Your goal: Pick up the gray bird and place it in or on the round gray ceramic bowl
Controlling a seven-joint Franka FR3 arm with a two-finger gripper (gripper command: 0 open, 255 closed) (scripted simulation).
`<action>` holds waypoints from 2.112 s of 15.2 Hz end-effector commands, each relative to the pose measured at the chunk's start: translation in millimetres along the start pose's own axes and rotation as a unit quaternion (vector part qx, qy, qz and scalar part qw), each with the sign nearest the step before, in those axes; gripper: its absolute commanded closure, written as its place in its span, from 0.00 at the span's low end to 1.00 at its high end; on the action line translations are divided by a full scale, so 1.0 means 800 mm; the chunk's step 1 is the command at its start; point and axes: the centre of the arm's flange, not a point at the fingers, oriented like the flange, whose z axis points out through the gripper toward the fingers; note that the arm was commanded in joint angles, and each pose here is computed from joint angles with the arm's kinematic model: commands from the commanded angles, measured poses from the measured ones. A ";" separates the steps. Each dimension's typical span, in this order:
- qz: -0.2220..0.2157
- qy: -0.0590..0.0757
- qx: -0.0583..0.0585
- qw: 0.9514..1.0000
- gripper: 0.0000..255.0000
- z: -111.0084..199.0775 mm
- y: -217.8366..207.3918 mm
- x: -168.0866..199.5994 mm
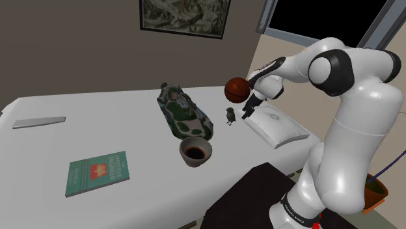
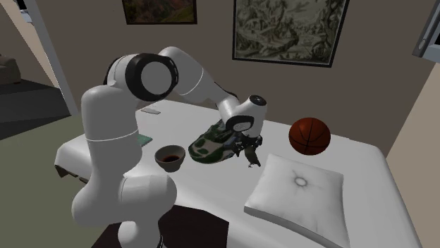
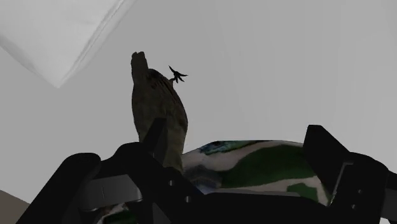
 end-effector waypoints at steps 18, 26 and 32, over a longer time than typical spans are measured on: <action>-0.067 0.036 -0.009 0.997 0.00 0.132 0.087 0.019; -0.067 0.036 -0.009 0.997 1.00 0.132 0.087 0.019; -0.067 0.036 -0.009 0.997 1.00 0.132 0.087 0.019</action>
